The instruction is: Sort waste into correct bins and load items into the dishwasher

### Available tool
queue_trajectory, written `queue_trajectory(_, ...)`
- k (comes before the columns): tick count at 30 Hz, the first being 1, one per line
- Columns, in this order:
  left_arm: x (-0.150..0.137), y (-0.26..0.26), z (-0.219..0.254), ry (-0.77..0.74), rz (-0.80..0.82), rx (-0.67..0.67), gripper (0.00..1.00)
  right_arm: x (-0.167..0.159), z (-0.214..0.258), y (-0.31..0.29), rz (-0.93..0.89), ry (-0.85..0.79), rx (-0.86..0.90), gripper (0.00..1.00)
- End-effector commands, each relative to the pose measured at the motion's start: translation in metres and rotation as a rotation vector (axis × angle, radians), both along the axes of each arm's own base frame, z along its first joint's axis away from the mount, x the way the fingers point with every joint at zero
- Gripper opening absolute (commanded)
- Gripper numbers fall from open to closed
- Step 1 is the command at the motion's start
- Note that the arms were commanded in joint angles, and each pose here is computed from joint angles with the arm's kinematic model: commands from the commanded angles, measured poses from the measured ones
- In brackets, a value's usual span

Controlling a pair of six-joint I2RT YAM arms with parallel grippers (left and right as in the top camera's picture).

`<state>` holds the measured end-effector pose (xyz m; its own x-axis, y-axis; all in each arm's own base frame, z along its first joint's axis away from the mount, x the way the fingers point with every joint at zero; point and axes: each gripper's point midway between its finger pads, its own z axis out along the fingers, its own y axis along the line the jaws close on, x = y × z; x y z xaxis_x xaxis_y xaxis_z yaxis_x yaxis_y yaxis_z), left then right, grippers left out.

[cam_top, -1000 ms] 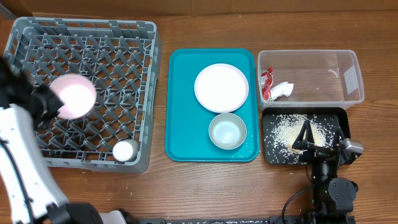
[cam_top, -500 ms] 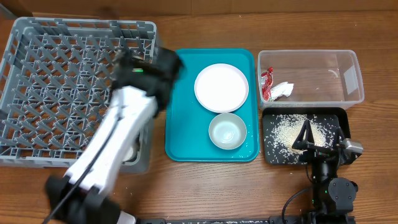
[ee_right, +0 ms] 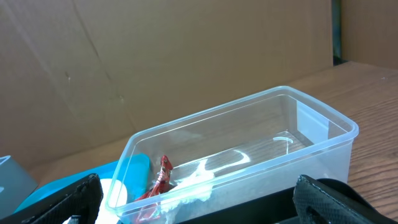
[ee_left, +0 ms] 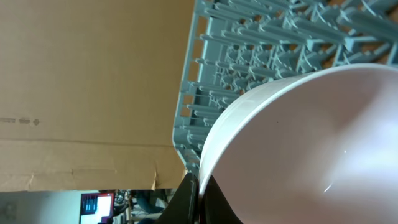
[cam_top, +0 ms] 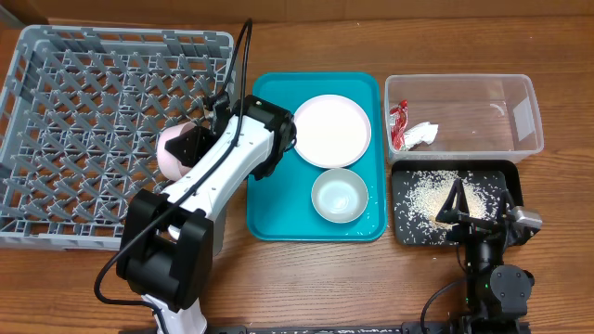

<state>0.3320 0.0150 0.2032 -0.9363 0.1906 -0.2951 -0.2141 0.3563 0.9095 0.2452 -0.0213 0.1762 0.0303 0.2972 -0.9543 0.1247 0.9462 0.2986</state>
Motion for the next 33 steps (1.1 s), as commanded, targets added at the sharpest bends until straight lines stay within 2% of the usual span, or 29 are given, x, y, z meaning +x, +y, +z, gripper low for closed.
queue_trajectory(1,0.006,0.009,0.013,-0.093,0.008,0.031,0.04,0.0,-0.002,0.0,-0.002,-0.004,-0.006,1.0)
queue_trajectory(8,0.014,0.02,0.029,-0.128,-0.013,0.115,0.04,0.0,-0.002,0.0,-0.002,-0.004,-0.006,1.0)
queue_trajectory(17,0.011,0.028,0.01,-0.154,0.062,0.025,0.04,0.0,-0.002,0.0,-0.002,-0.004,-0.006,1.0)
queue_trajectory(22,0.009,0.038,0.002,-0.15,0.067,0.062,0.04,0.0,-0.002,0.0,-0.002,-0.004,-0.006,1.0)
queue_trajectory(33,0.015,0.032,-0.02,-0.105,0.046,0.024,0.04,0.0,-0.002,0.0,-0.002,-0.004,-0.006,1.0)
